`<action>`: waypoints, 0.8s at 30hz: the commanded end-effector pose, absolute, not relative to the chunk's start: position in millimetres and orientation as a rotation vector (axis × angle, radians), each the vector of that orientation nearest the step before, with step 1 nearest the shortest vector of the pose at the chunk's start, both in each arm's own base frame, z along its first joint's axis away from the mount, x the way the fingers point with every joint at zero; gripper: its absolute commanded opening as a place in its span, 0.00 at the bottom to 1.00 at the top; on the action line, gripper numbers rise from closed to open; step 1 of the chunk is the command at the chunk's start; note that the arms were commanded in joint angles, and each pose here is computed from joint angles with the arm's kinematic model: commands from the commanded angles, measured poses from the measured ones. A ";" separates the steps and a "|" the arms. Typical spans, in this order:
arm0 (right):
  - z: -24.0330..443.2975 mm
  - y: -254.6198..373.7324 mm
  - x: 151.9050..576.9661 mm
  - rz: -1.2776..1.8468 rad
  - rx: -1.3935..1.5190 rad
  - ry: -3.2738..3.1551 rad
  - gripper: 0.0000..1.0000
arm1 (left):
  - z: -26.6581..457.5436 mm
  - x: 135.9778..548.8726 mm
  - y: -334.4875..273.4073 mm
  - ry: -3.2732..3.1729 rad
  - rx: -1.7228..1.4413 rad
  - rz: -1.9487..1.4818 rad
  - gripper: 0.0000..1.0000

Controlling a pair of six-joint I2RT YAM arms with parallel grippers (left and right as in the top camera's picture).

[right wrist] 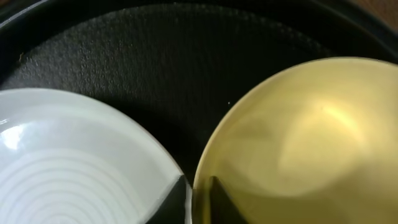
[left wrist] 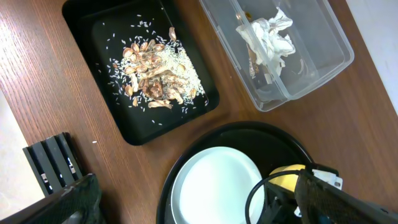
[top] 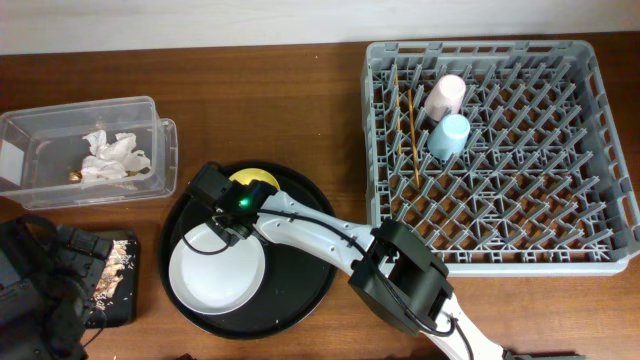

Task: Sort waste into correct bins and load items into the dishwasher rack
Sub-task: 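Grasp the yellow bowl on the black tray with the right gripper, then place the yellow bowl upside down in the rack and release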

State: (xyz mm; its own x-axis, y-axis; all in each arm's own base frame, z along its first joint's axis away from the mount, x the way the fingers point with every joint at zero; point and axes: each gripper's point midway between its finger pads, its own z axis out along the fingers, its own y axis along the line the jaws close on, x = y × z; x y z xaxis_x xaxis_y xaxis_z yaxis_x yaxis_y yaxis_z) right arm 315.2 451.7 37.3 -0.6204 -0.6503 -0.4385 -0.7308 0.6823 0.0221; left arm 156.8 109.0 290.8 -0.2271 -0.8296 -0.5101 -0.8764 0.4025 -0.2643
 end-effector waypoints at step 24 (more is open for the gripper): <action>265.7 86.8 334.3 0.504 -0.042 2.945 0.04 | 293.8 155.9 109.7 2.062 -1.456 0.102 0.99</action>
